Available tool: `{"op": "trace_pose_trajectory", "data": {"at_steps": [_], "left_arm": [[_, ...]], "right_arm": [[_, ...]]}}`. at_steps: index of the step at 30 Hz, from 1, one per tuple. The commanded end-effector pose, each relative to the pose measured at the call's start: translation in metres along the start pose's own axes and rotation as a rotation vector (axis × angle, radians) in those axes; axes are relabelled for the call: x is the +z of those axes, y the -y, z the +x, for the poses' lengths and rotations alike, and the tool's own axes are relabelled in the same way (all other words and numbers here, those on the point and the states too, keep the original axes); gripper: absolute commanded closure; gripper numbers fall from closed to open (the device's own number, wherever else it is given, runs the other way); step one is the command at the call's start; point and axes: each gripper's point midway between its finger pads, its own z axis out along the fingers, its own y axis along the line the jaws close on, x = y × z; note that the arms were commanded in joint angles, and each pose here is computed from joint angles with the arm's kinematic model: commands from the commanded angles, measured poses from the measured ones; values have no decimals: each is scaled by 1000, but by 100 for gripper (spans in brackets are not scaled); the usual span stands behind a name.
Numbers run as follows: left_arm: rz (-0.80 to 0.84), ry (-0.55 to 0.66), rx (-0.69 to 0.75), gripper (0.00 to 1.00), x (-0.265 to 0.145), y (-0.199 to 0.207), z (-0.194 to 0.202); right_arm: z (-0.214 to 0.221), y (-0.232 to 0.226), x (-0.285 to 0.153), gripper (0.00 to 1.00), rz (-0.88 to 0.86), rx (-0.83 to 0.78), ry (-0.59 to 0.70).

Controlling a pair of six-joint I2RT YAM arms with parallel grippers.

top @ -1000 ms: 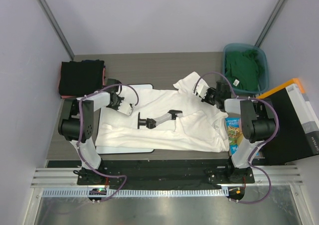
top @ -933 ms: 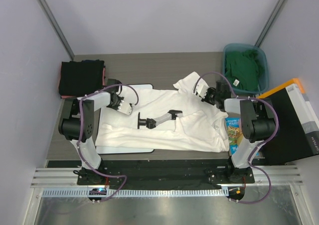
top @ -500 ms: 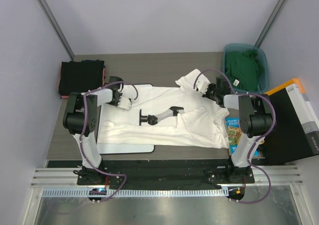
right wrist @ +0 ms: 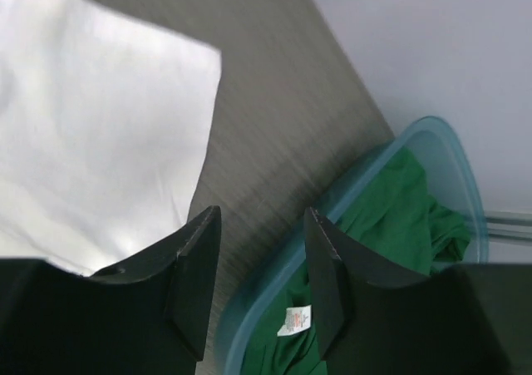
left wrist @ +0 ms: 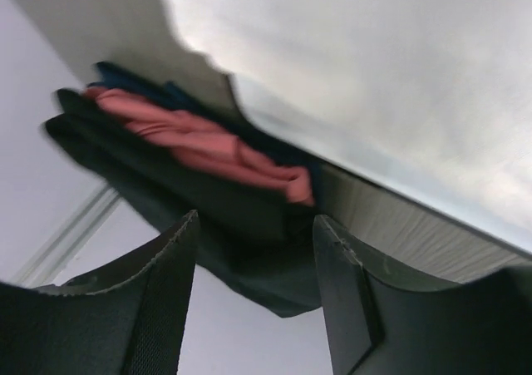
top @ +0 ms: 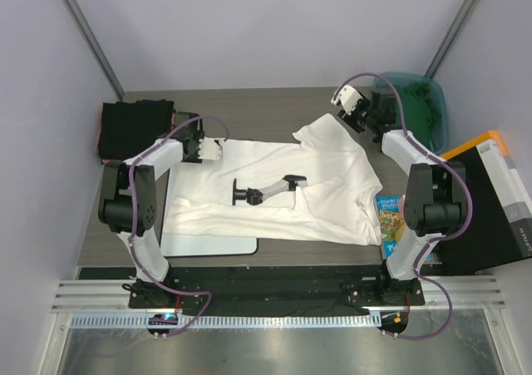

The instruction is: Fold and stack the t-shirts

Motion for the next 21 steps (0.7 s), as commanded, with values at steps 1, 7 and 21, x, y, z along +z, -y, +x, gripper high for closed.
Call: {"op": "trace_pose_trajectory", "data": {"at_steps": [1,7,21], "left_arm": [[-162,203,-101,40,-43,-55,-22],[-17,385,29,28,-31,-34,-55],[199,509,-76,17,2,-68,-64]], "right_arm": [[-47,24,-16,49,5,202,79],[-50,9,36,39,-91,494,101],[-50,29,123,34,-73,742,183]]}}
